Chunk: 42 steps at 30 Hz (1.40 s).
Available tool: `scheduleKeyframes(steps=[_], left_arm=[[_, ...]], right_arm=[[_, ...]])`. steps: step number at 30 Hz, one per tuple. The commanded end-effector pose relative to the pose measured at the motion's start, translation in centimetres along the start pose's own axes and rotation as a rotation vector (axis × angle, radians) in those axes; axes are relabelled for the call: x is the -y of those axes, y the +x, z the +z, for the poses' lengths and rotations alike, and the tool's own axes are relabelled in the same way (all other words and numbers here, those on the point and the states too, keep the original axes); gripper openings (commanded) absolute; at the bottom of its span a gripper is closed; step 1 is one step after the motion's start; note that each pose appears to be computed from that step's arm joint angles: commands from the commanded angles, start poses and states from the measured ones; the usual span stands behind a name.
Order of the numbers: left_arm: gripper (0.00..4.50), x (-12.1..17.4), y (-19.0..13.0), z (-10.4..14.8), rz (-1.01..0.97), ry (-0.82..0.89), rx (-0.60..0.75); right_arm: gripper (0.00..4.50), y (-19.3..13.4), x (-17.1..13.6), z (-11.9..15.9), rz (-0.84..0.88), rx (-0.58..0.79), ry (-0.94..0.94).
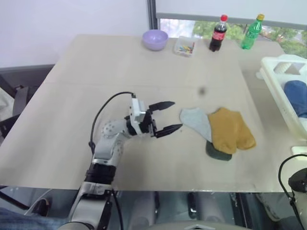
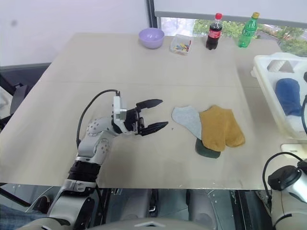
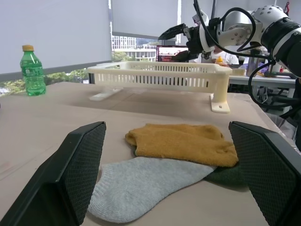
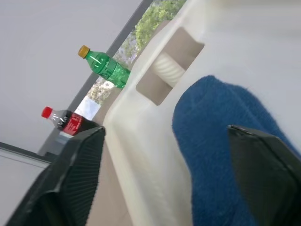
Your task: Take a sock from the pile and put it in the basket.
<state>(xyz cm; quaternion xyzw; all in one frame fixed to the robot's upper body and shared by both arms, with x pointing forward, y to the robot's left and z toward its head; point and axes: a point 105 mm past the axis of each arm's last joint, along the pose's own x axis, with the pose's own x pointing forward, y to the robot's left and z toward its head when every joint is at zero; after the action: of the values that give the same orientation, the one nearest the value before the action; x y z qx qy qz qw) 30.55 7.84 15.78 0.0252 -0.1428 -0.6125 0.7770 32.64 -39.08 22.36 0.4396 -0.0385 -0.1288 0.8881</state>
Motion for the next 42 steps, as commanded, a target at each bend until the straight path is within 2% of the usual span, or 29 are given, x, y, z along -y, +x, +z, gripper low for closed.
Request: scheduleKeyframes(steps=[1, 3, 5, 8, 10, 14, 19, 22, 27, 31, 42], left_arm=[[4.5, -0.3, -0.5, 0.4, 0.019, 0.024, -0.002], [4.5, -0.7, -1.3, 0.2, 0.064, 0.016, -0.027], [4.5, -1.1, -2.2, -0.2, 0.128, -0.001, -0.06], [4.5, -1.4, -3.2, -0.8, 0.205, -0.03, -0.106], [4.5, -1.4, -4.3, -1.2, 0.276, -0.077, -0.139], [4.5, -0.5, -7.0, -1.8, 0.4, -0.101, -0.242], [4.5, 1.8, -10.0, -2.5, 0.498, -0.136, -0.342], [4.5, 3.3, -11.9, -2.7, 0.548, -0.14, -0.407], [4.5, 5.4, -14.3, -2.4, 0.605, -0.163, -0.458], [4.5, 6.6, -15.5, -2.6, 0.641, -0.185, -0.505], [4.5, 6.6, -16.1, -2.0, 0.66, -0.171, -0.515]], right_arm=[[4.11, -1.2, -3.7, 1.6, 0.128, 0.056, -0.092], [4.11, -2.3, -7.1, 0.2, 0.304, 0.023, -0.295], [4.11, -3.7, -9.6, -2.6, 0.486, -0.055, -0.461], [4.11, -5.2, -10.7, -5.9, 0.64, -0.146, -0.53], [4.11, -7.0, -10.9, -9.5, 0.768, -0.247, -0.576], [4.11, -10.0, -7.9, -14.7, 0.858, -0.441, -0.661], [4.11, -12.5, -2.9, -17.3, 0.863, -0.623, -0.738], [4.11, -13.6, -0.6, -17.4, 0.855, -0.673, -0.769], [4.11, -15.2, 1.3, -16.2, 0.882, -0.691, -0.835], [4.11, -16.1, 3.9, -15.8, 0.828, -0.84, -0.959], [4.11, -16.6, 4.8, -15.0, 0.75, -0.827, -0.958]])
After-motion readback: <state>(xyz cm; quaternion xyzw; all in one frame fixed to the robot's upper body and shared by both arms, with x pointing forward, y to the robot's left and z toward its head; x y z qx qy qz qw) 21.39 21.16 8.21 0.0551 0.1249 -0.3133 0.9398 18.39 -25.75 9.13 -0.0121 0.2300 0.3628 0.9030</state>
